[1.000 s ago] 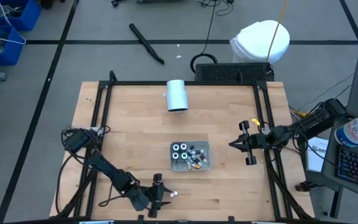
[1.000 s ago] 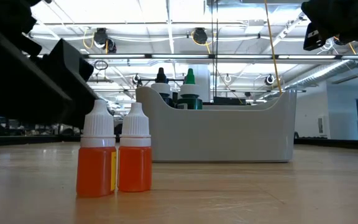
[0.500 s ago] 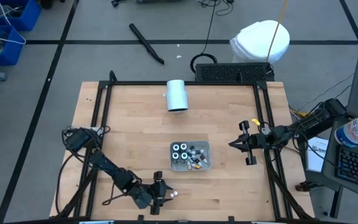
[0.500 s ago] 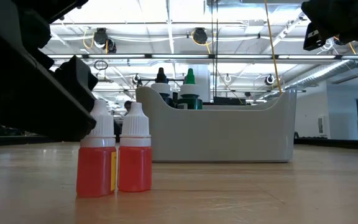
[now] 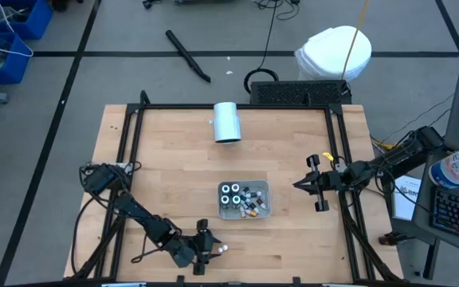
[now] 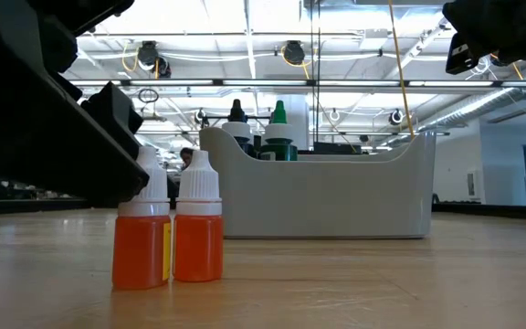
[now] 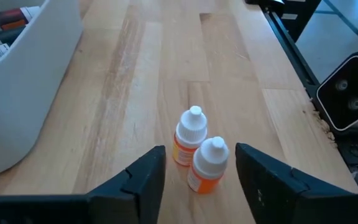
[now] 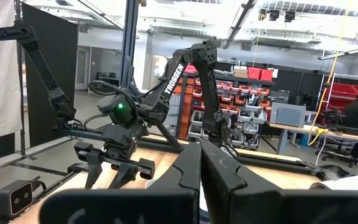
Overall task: Pick & Place food coloring
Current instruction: Put the orange food coloring bottle into the gray bin
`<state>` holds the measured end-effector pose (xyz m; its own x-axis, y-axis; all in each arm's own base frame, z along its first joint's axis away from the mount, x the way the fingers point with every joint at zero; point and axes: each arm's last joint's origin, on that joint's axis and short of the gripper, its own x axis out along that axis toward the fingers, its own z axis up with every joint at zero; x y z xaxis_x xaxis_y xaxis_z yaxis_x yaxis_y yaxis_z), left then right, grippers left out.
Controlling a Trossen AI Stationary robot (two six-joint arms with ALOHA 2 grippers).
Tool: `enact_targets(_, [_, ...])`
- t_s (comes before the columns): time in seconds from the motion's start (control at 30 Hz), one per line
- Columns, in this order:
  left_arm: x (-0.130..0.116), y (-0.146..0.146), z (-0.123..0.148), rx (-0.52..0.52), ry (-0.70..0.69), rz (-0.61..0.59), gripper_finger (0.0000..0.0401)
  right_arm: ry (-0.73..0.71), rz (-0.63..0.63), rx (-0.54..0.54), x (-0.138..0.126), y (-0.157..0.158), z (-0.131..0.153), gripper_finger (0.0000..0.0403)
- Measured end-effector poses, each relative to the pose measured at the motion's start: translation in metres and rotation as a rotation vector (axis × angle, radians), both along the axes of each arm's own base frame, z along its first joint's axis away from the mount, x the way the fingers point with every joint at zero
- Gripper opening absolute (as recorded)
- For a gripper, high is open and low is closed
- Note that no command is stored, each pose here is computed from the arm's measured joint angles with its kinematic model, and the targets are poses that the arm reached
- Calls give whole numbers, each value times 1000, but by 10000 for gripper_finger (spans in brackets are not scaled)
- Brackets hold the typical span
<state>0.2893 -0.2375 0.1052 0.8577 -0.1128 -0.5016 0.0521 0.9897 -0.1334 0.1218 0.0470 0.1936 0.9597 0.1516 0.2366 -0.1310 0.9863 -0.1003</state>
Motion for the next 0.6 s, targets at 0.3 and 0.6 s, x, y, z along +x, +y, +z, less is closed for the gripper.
enact_targets(0.3, [0,0,0,-2,2,-5,106,0,0,0,0,0,0,0])
enact_targets(0.6, [0,0,0,7,11,-16,58,0,0,0,0,0,0,0])
